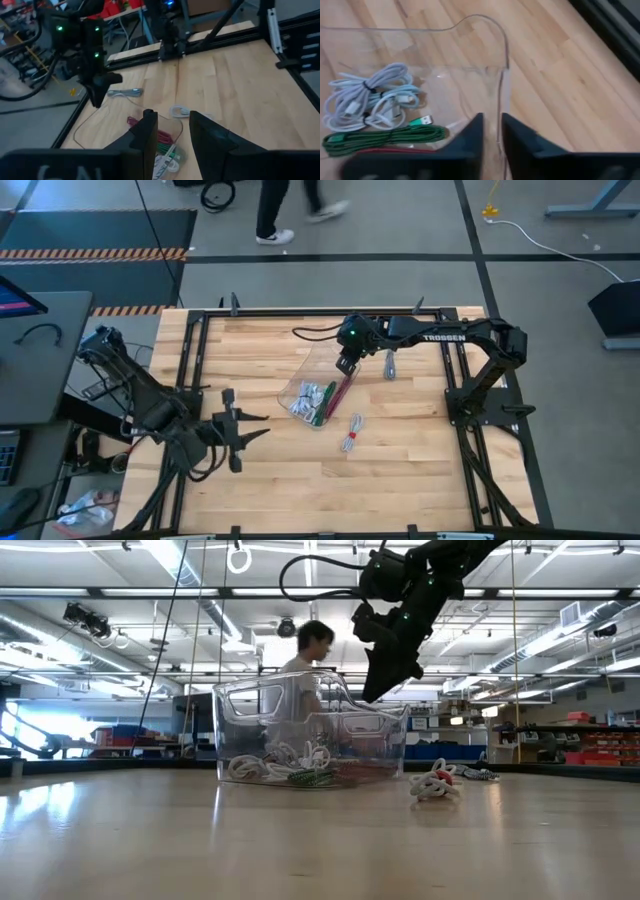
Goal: Pick and place USB-C Cables
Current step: Move the transparent bin to the center of the table
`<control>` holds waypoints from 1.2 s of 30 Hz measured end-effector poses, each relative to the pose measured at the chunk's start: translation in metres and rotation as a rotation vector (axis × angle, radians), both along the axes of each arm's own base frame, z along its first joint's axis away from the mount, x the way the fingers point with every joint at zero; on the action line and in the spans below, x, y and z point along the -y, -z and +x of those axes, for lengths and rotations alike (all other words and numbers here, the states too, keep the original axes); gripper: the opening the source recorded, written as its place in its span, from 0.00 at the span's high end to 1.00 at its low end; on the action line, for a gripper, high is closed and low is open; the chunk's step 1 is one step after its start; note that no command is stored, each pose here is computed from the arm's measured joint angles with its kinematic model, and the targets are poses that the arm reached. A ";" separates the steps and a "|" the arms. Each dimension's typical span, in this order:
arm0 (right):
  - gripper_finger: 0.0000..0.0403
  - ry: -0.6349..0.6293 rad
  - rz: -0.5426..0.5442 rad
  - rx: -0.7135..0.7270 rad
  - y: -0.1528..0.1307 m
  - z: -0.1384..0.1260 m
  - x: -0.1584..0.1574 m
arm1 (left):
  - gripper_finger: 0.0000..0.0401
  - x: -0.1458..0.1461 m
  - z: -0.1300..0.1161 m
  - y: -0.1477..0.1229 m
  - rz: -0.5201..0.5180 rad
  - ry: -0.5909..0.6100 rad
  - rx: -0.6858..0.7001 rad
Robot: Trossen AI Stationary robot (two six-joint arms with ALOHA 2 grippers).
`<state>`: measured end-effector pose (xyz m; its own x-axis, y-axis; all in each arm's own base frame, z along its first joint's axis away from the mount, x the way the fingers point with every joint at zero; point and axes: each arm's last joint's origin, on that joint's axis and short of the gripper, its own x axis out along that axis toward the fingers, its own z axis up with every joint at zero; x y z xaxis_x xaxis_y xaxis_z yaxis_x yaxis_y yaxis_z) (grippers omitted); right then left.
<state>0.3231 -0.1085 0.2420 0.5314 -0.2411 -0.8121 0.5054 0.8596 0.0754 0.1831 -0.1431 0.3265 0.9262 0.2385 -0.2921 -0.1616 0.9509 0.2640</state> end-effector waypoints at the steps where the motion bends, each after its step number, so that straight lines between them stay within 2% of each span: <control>1: 0.85 -0.002 0.002 0.001 0.000 0.000 0.000 | 0.70 -0.001 0.001 0.000 -0.003 -0.006 0.001; 3: 0.96 -0.013 -0.009 0.004 0.000 0.000 0.001 | 0.70 -0.003 0.002 0.000 -0.002 -0.015 0.000; 4: 0.97 -0.020 -0.019 0.008 -0.001 0.000 0.002 | 0.70 -0.003 0.002 0.000 0.000 -0.019 -0.002; 12: 0.98 0.099 -0.066 0.003 -0.002 -0.011 0.033 | 0.70 -0.014 0.008 0.002 0.048 -0.061 -0.032; 17: 0.99 0.074 0.061 0.043 -0.001 -0.022 0.054 | 0.70 -0.025 0.016 0.001 0.080 -0.104 -0.037; 23: 1.00 0.060 0.270 0.094 0.000 -0.033 0.065 | 0.70 -0.049 0.033 -0.007 -0.030 -0.260 0.072; 27: 0.99 -0.031 0.393 0.151 -0.001 -0.030 0.059 | 0.70 -0.074 0.044 -0.010 -0.127 -0.402 0.145; 30: 0.99 -0.093 0.406 0.178 -0.003 -0.024 0.051 | 0.70 -0.092 0.048 -0.010 -0.140 -0.483 0.158; 33: 0.99 -0.153 0.374 0.193 -0.004 -0.018 0.043 | 0.70 -0.106 0.051 -0.010 -0.143 -0.549 0.167; 36: 0.99 -0.217 0.337 0.184 -0.004 -0.017 0.040 | 0.70 -0.117 0.052 -0.010 -0.188 -0.604 0.198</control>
